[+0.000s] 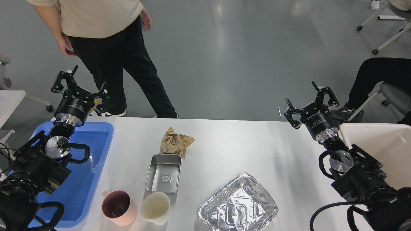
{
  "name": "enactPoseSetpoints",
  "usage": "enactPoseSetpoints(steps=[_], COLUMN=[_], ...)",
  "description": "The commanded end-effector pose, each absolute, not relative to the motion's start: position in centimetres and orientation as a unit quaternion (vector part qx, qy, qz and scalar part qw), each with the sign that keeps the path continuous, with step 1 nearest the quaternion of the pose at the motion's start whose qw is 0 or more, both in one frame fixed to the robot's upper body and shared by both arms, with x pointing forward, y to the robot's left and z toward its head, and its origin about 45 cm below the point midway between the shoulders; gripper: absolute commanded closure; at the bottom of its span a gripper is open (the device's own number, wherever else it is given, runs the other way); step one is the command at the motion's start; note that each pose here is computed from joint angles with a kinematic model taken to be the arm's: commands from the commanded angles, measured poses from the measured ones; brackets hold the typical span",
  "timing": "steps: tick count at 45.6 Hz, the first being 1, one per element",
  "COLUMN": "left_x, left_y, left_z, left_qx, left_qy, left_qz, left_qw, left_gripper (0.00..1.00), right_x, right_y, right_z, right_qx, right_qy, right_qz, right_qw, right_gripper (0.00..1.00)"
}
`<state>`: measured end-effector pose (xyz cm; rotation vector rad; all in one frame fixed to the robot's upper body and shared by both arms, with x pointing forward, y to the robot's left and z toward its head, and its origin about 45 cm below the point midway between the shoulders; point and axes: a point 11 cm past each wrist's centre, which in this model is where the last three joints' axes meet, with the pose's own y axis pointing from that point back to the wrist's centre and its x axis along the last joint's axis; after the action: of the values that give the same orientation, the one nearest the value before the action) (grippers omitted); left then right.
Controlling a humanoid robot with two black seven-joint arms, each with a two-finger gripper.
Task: Tidy desktop
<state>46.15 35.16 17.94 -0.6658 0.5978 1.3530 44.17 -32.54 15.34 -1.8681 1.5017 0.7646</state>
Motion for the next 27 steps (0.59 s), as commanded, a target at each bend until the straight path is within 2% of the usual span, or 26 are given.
enactPoseSetpoints(steps=[1, 13, 20, 27], left_x=[46.1, 46.1, 46.4, 45.7], left_y=[35.1, 36.6, 33.4, 35.8], left_z=[17.9, 18.1, 18.2, 21.4], left_qx=[-0.295, -0.27, -0.207, -0.096], left_qy=[0.267, 0.259, 0.249, 0.192], left_qz=[0.605, 0.62, 0.581, 0.558], left_qw=[0.69, 0.69, 0.747, 0.801], left_gripper=[0.03, 0.03, 0.03, 0.03], right_x=[44.2, 44.0, 43.8, 43.7], right_y=[-32.6, -32.6, -32.6, -32.7], right_z=[15.3, 15.1, 14.8, 14.7], right_qx=[-0.707, -0.706, -0.705, -0.706], right_qy=[0.568, 0.569, 0.57, 0.57], right_qz=[0.289, 0.29, 0.293, 0.293], right_qw=[0.307, 0.306, 0.305, 0.302], right_gripper=[0.0, 0.0, 0.0, 0.0])
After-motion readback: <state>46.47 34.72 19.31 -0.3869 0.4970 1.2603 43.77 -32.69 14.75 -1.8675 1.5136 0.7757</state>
